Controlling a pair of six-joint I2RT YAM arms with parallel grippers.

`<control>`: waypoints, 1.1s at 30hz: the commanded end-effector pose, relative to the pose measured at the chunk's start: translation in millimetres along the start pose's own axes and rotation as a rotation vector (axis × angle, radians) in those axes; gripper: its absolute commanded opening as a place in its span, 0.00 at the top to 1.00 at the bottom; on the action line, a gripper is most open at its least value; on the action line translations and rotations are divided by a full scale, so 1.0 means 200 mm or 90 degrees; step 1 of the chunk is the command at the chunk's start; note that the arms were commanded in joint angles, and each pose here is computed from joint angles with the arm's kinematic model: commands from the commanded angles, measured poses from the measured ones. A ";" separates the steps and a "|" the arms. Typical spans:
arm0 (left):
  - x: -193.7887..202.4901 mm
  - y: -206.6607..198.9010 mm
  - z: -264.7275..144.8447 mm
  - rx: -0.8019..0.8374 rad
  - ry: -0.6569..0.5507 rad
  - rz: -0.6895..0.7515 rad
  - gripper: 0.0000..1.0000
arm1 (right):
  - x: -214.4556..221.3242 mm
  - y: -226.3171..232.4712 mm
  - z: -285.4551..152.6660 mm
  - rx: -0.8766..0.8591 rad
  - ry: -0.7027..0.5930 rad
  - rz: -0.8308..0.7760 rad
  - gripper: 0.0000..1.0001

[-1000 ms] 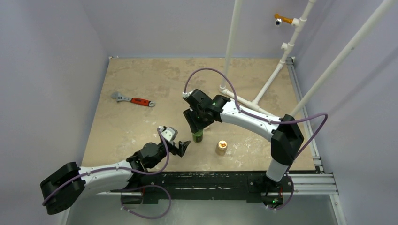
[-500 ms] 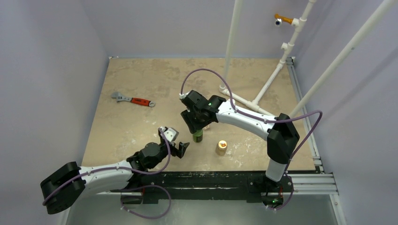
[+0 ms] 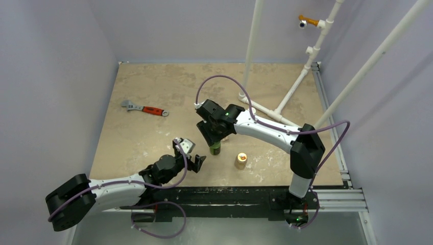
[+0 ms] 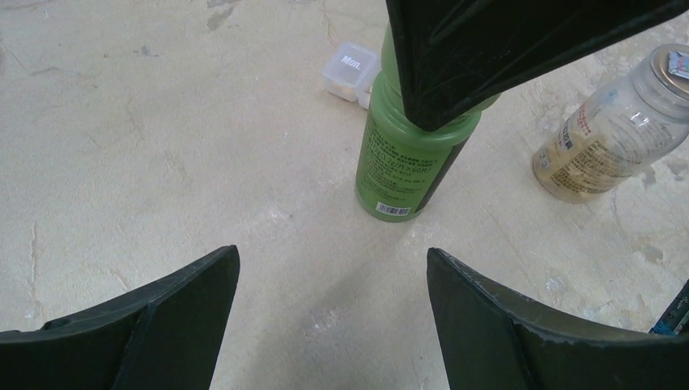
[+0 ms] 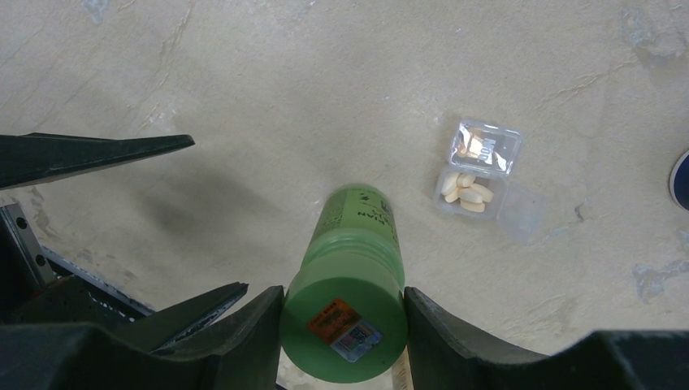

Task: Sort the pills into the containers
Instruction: Screw the lid of the pill bottle onto the pill bottle.

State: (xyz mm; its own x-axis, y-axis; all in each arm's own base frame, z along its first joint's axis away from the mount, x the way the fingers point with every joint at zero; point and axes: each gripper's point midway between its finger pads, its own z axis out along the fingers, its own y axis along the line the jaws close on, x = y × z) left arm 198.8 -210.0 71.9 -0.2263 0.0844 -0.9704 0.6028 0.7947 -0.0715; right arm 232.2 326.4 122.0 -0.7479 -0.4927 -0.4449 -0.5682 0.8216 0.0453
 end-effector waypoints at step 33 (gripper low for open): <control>-0.08 -0.02 0.04 -0.001 -0.024 -0.036 0.15 | -0.04 0.02 0.00 0.020 -0.015 0.003 0.86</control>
State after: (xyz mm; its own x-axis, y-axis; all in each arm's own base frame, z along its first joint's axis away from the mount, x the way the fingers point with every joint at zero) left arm 198.9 -210.3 65.1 -0.2589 0.0865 -0.9620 0.5926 0.8007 -0.0875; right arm 232.9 325.2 117.0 -0.7446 -0.5031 -0.4387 -0.5605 0.8281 0.0019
